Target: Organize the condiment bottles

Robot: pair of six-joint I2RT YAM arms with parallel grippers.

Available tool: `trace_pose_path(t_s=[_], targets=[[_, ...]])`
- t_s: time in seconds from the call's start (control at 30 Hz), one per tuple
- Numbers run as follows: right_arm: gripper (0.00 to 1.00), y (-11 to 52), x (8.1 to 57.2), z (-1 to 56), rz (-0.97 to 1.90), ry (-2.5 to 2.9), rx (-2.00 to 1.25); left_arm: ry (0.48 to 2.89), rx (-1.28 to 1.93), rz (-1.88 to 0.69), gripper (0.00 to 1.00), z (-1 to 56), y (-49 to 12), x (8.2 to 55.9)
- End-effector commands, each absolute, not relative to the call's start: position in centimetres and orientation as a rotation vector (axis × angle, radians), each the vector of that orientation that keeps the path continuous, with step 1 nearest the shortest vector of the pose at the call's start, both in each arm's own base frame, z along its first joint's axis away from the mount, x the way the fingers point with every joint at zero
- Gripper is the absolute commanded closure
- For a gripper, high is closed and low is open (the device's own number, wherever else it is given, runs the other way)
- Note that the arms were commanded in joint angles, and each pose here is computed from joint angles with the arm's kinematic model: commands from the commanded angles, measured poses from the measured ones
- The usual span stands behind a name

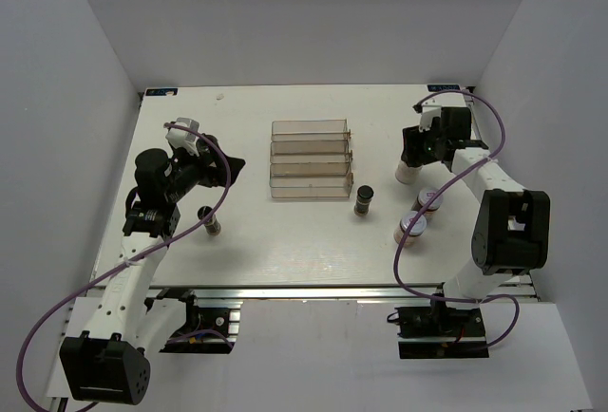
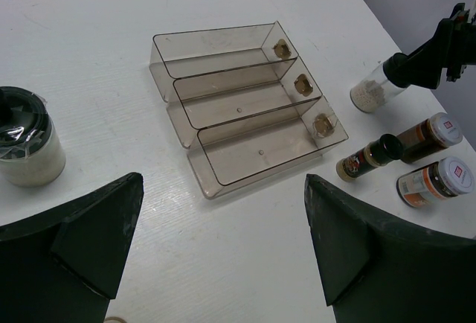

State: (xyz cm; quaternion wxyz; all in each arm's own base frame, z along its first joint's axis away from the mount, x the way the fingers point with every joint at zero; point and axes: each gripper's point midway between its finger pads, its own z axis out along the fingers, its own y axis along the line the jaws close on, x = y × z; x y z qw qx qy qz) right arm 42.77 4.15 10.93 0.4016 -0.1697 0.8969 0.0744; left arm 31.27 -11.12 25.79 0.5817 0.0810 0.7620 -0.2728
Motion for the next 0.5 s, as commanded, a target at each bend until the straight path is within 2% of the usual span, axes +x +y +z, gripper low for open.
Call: trace_pose_path(t_s=[0.0, 0.27, 0.47], targets=[[1.00, 4.7, 44.9, 16.0, 0.187, 2.131, -0.479, 1.764, 0.210, -0.644, 0.02, 26.3, -11.3, 31.0], [1.00, 6.2, 46.7, 22.3, 0.243, 2.026, -0.536, 1.768, 0.210, -0.643, 0.02, 26.2, -11.3, 31.0], [1.00, 10.5, 48.2, 26.1, 0.288, 1.942, -0.621, 1.783, 0.210, -0.637, 0.02, 25.8, -11.2, 31.2]])
